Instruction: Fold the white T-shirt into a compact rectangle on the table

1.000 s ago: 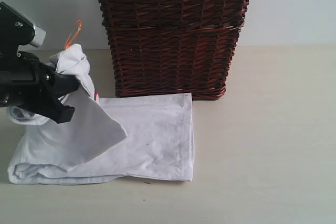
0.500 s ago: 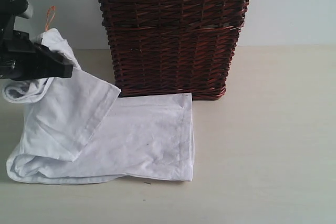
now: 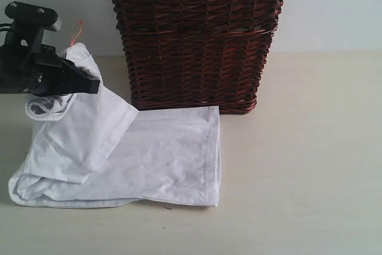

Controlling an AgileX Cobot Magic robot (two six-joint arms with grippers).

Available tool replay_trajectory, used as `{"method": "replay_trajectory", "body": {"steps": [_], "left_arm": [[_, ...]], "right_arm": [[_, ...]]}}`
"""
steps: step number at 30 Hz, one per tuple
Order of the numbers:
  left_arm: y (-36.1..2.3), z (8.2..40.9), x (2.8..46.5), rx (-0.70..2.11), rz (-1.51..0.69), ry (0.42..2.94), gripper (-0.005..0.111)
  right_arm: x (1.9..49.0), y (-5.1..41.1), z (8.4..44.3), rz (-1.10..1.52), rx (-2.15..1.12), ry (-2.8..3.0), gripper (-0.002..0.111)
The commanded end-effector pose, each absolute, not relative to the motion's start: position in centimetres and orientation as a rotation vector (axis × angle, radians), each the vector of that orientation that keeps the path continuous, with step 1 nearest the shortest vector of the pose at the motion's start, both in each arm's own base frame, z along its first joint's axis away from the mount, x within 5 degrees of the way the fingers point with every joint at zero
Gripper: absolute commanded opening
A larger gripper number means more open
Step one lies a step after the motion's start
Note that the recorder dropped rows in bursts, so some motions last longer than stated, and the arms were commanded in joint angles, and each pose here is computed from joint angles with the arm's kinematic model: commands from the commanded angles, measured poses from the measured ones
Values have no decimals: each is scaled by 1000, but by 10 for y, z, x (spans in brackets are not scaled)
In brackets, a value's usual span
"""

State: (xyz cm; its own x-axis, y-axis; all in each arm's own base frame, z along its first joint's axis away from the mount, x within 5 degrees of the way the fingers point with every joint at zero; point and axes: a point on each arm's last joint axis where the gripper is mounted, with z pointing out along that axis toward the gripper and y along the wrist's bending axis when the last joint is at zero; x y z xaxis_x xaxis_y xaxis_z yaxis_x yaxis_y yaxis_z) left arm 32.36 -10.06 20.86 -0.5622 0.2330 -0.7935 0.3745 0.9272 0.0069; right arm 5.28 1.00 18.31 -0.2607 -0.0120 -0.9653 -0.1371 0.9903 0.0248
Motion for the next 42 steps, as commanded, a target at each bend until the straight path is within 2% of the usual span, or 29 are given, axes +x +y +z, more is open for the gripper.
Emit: {"method": "replay_trajectory", "body": {"steps": [1,5,16,27,33,42], "left_arm": [[-104,205,326,406,-253,2202,0],[-119,209,321,479,-419,2163,0],[-180,208,291,664,-522,2141,0],[-246,205,238,873,-682,2117,0],[-262,181,228,948,-663,2169,0],[-266,158,229,1047,-619,2188,0]], "right_arm": [[53,10,183,112,-110,1820,16],[53,10,183,112,-110,1820,16],[53,10,183,112,-110,1820,16],[53,10,183,112,-110,1820,16],[53,10,183,112,-110,1820,16],[53,10,183,112,-110,1820,16]]}}
